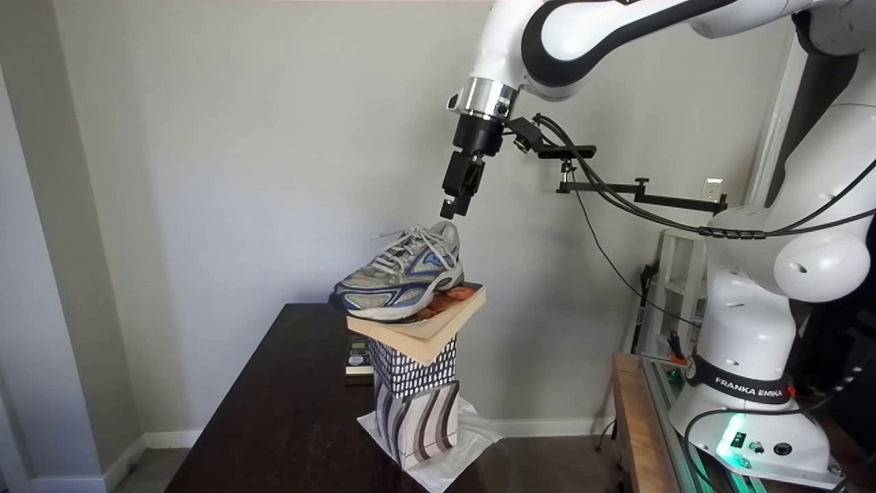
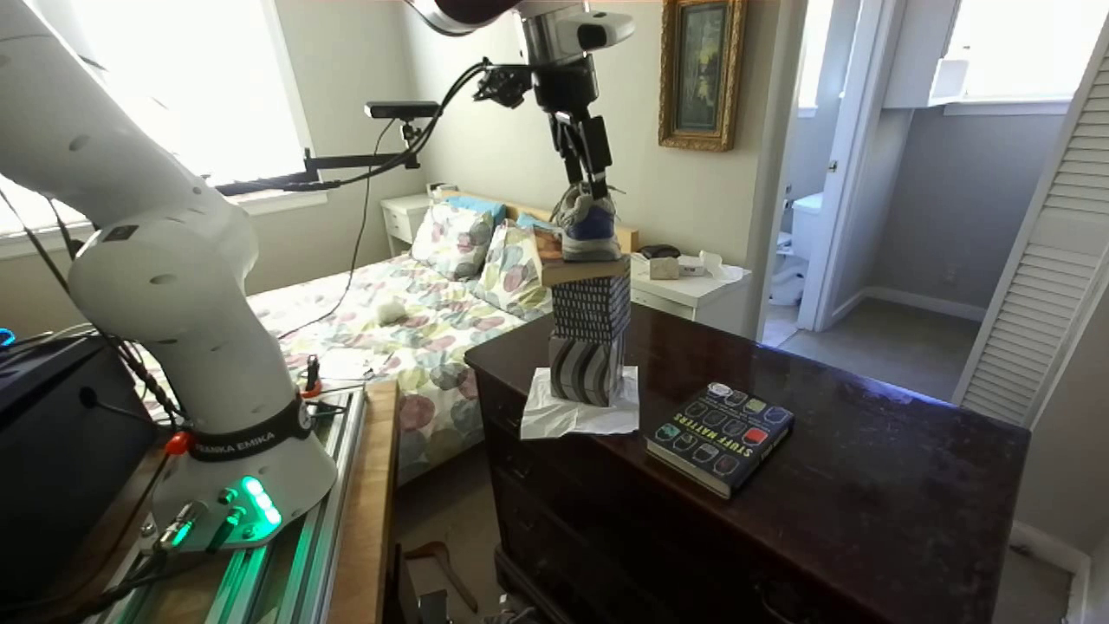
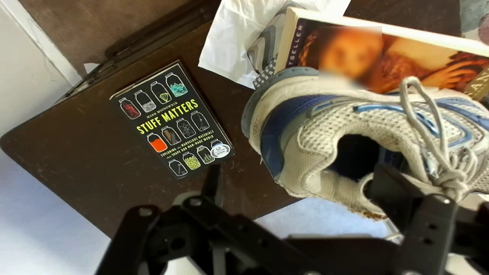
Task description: Scatter the objects in the stack, and then place the bottom box on the top one
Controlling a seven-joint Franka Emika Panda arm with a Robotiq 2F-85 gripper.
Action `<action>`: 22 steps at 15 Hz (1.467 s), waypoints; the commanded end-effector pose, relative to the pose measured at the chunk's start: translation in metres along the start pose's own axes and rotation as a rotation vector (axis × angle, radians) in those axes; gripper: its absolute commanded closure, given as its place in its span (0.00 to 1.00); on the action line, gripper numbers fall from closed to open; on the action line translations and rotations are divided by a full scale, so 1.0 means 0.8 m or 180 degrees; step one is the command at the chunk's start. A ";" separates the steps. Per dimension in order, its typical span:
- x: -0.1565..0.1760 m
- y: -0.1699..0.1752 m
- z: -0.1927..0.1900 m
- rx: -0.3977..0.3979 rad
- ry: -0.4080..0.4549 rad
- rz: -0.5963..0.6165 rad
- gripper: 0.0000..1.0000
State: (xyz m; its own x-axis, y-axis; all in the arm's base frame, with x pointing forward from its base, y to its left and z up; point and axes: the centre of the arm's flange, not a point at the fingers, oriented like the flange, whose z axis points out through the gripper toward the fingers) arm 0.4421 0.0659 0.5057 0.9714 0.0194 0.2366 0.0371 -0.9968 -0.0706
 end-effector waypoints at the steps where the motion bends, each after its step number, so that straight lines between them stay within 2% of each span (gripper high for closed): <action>1: 0.003 -0.005 0.012 -0.0010 0.0047 0.0195 0.00; 13: 0.003 -0.005 0.038 -0.0044 -0.0017 0.0436 0.00; 14: 0.003 -0.006 0.039 -0.0045 -0.0029 0.0441 0.10; 15: 0.003 -0.006 0.040 -0.0043 -0.0045 0.0446 0.28; 22: 0.005 -0.008 0.045 -0.0054 -0.0070 0.0494 0.78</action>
State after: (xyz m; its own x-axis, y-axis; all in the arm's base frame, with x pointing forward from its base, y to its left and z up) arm 0.4520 0.0724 0.4768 0.9744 -0.1114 0.1953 -0.0955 -0.9914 -0.0892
